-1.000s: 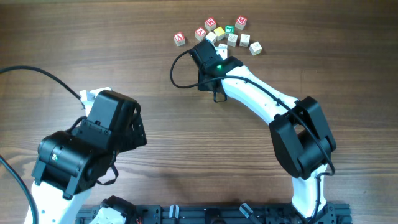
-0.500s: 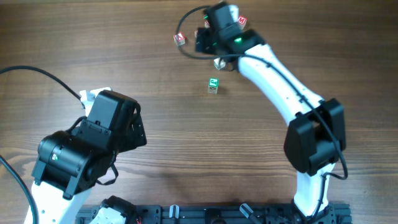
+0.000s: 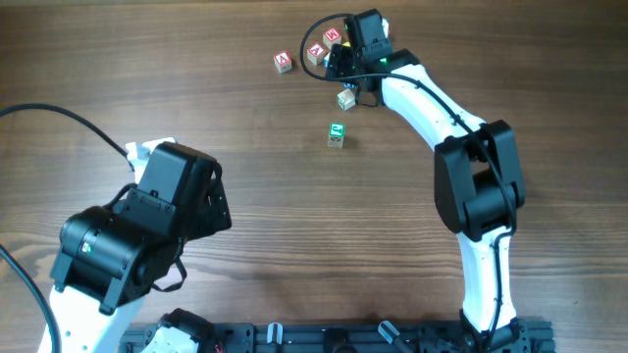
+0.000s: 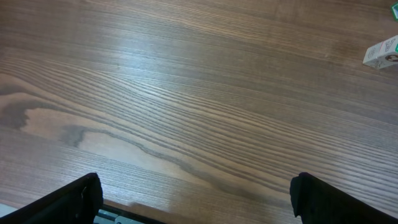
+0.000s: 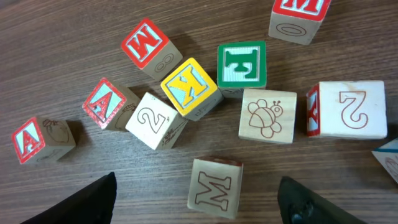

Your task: Form a tower

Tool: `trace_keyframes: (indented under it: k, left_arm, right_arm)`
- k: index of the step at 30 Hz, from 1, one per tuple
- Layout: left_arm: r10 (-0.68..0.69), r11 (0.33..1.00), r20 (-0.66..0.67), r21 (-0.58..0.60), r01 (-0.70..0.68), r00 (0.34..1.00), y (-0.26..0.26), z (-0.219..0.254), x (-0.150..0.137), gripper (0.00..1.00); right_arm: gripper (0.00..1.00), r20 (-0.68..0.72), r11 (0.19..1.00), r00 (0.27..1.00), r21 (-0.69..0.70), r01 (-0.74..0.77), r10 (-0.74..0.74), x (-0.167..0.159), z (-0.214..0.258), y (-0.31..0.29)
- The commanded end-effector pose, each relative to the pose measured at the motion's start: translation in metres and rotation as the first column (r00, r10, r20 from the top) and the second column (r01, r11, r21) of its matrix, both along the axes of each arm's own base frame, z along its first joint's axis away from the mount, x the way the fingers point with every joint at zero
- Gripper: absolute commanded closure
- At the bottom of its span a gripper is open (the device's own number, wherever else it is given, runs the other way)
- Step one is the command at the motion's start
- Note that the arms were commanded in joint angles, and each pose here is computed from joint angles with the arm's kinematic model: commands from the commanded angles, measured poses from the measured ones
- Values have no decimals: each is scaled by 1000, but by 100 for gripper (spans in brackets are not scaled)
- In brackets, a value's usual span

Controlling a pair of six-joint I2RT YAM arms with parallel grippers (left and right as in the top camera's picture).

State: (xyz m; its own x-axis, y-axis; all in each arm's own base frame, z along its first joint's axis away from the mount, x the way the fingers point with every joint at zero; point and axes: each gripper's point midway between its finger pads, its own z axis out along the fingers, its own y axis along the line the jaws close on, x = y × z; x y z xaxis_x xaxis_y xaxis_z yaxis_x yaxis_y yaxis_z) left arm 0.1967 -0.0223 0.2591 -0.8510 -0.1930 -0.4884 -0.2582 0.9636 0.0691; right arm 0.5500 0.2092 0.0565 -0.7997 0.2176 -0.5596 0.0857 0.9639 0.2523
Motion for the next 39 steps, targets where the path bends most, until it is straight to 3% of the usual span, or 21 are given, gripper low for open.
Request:
trace_keyframes:
  k: [1,8,14,20,24,26,33,39]
  left_arm:
    - [1,1000,8,7,-1,1000,2,1,0,0]
    - [1,1000,8,7,-1,1000,2,1,0,0]
    - [1,1000,8,7,-1,1000,2,1,0,0]
    - [1,1000,8,7,-1,1000,2,1,0,0]
    - [1,1000,8,7,-1,1000,2,1,0,0]
    - [1,1000,8,7,-1,1000,2,1,0,0]
    - [1,1000,8,7,-1,1000,2,1,0,0]
    - [1,1000,8,7,-1,1000,2,1,0,0]
  right_arm:
    - [20,-29,1000,1000,-9,4,-4,1,-22,0]
    - [29,-54,998,998,-55,27,-30,-1,-43,-8]
    - [46,-45,998,999,-57,20,-23,2,-46,-7]
    - [47,-70,998,997,-68,17,-22,-1,-64,-8]
    - [64,-64,998,998,-67,17,-21,0,-63,-8]
    - [66,-55,998,998,-63,17,-20,2,-61,-7]
    - [75,-3,996,999,-74,-54,54,9,8,-1]
    - [78,-30,995,996,-49,-90,89,-35,90,3]
